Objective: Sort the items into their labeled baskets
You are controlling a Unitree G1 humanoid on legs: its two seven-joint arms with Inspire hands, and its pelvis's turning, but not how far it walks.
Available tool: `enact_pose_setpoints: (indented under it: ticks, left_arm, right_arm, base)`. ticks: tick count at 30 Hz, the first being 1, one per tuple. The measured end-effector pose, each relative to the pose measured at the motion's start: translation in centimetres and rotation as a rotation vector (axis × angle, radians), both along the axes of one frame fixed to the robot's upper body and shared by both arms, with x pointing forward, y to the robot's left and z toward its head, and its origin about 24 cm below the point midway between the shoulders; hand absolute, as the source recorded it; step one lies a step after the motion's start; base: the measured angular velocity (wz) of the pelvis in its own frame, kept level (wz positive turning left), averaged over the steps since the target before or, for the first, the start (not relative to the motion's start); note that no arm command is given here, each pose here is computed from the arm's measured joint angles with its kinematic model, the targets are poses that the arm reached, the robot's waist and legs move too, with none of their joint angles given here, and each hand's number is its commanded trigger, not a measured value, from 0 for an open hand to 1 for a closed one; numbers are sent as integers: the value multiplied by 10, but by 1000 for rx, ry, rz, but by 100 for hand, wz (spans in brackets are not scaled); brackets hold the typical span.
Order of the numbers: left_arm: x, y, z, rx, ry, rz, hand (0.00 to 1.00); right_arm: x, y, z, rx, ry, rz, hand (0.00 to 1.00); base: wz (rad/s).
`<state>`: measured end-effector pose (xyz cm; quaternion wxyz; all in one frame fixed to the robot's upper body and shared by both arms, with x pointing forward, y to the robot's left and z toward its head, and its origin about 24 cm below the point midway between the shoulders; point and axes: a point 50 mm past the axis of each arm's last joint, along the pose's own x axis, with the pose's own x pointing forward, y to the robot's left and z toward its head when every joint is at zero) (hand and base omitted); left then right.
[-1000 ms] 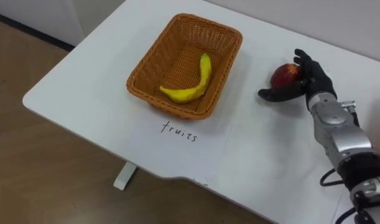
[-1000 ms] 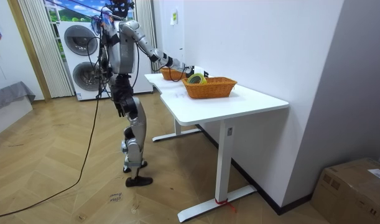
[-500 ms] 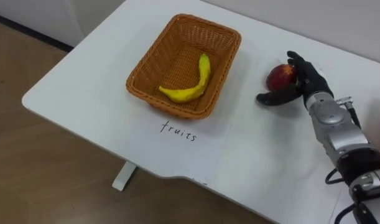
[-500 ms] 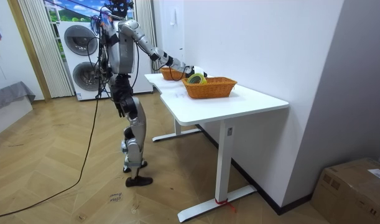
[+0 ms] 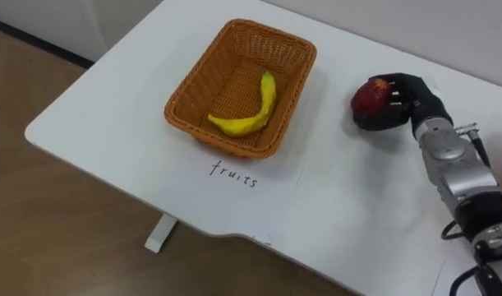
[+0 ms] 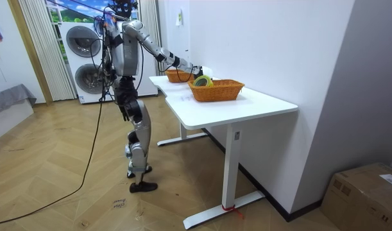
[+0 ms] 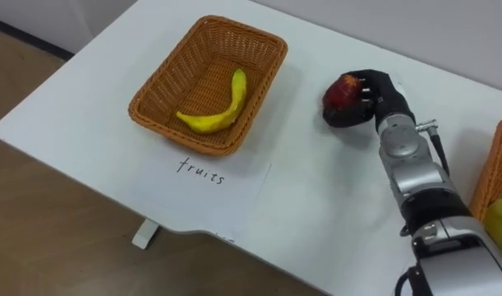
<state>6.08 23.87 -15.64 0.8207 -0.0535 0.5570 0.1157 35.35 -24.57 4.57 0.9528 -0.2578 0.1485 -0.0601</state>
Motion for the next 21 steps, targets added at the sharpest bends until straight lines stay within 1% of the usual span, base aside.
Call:
enact_pose_setpoints:
  ticks: [21]
  left_arm:
    - [-1, 3, 0, 11, 6, 14, 0]
  right_arm:
    - [2, 11, -2, 35, 17, 56, 100]
  base:
    - [0]
